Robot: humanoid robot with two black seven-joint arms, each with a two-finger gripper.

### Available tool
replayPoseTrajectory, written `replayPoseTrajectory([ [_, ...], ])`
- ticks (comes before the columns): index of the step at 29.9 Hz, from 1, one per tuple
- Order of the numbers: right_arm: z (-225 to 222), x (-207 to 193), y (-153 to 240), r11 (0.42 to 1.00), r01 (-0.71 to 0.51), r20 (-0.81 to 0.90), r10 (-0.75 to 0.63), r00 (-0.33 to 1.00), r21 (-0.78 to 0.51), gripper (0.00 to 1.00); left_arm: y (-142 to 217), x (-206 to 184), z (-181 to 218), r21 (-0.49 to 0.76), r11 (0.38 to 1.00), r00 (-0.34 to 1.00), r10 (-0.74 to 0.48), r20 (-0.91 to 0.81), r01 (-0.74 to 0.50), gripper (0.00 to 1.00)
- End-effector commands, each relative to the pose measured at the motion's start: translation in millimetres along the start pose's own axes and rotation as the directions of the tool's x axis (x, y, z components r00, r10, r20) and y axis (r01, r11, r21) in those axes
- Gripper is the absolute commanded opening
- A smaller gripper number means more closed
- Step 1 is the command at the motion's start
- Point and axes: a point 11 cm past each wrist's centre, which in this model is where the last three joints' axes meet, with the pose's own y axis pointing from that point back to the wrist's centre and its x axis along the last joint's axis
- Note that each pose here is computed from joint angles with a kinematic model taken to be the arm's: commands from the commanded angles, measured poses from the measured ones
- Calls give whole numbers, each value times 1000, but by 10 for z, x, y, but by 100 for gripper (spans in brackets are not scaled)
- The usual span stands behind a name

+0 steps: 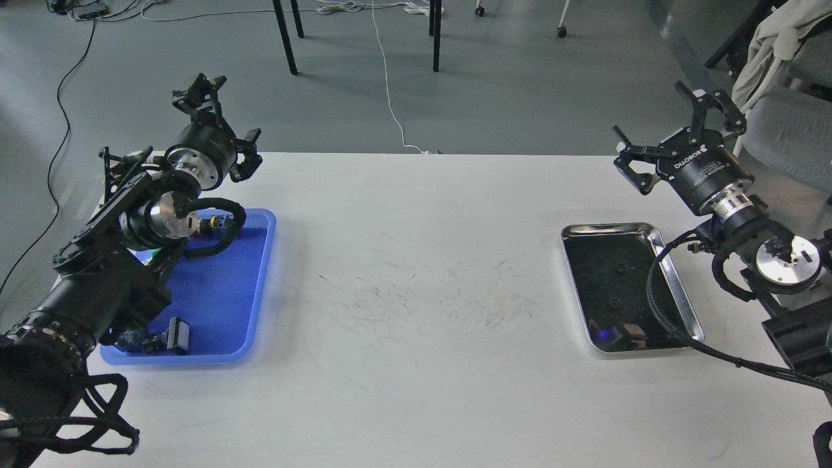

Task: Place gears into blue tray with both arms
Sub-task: 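Move the right gripper down over the metal tray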

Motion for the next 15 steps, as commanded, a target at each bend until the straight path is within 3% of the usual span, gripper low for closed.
replayPoseTrajectory([
  [1, -12, -3, -7, 1000, -2, 0, 2, 1000, 4, 99, -6, -19, 2, 0, 1000, 1000, -5, 7, 5, 98],
  [15, -26, -45, -47, 1000, 9, -10, -9, 1000, -3, 99, 2, 58, 27, 4, 1000, 1000, 8, 22, -8, 98],
])
